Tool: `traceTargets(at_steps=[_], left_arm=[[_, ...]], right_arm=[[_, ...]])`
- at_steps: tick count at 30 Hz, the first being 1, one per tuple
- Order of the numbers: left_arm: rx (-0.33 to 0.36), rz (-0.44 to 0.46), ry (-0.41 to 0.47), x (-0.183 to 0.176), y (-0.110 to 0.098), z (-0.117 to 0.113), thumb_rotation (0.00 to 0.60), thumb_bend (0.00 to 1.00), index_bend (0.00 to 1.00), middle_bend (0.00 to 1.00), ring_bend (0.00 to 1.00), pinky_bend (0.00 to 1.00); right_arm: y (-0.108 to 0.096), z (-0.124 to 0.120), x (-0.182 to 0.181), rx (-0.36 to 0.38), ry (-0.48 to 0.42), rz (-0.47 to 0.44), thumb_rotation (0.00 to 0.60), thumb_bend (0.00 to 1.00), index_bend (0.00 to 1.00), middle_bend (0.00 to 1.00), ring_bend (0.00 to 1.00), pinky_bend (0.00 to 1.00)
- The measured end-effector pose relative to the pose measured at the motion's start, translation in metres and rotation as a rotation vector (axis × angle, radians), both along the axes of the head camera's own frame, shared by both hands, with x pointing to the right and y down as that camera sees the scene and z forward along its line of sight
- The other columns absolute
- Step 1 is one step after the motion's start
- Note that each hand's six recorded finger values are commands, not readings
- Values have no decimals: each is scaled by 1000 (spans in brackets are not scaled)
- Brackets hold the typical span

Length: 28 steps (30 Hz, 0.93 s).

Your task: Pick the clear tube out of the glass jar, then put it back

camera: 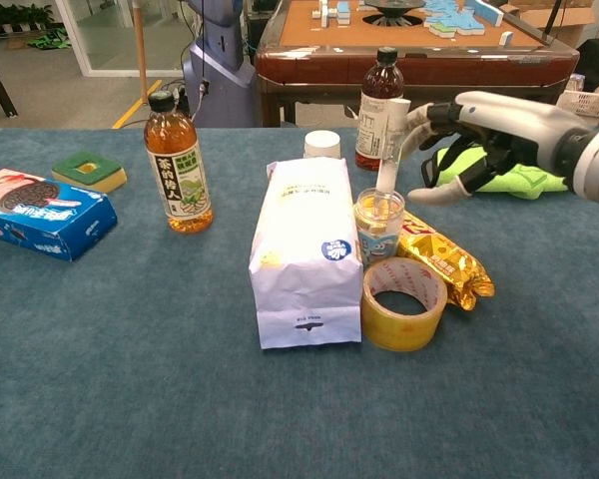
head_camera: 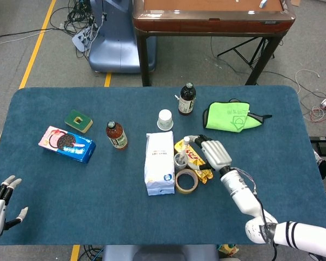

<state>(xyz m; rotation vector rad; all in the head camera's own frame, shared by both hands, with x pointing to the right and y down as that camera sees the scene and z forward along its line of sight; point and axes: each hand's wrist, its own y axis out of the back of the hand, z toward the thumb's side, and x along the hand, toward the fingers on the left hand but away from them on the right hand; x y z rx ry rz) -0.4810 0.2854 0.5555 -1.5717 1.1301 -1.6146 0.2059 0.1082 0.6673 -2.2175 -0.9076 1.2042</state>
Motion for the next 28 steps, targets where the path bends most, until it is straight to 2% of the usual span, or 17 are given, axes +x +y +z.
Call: traceTargets(at_steps=[9, 15, 21, 25, 28], left_arm=[[14, 10, 4, 3, -5, -3, 600, 297, 147, 86, 166, 129], [20, 24, 10, 7, -10, -3, 600, 297, 147, 86, 165, 129], [19, 34, 11, 10, -12, -1, 600, 297, 147, 86, 166, 129], [18, 43, 12, 13, -15, 1, 600, 296, 147, 86, 165, 129], [22, 49, 17, 17, -17, 2, 600, 297, 147, 86, 166, 129]], right_arm=[[-5, -43, 49, 115, 5, 89, 600, 292, 189, 242, 163, 250], [3, -74, 91, 193, 77, 143, 600, 292, 189, 242, 163, 249], [29, -100, 144, 250, 201, 228, 600, 292, 189, 263, 166, 250], [55, -114, 182, 236, 318, 272, 600, 292, 189, 280, 173, 250], [67, -120, 197, 226, 351, 301, 600, 292, 189, 282, 173, 250]])
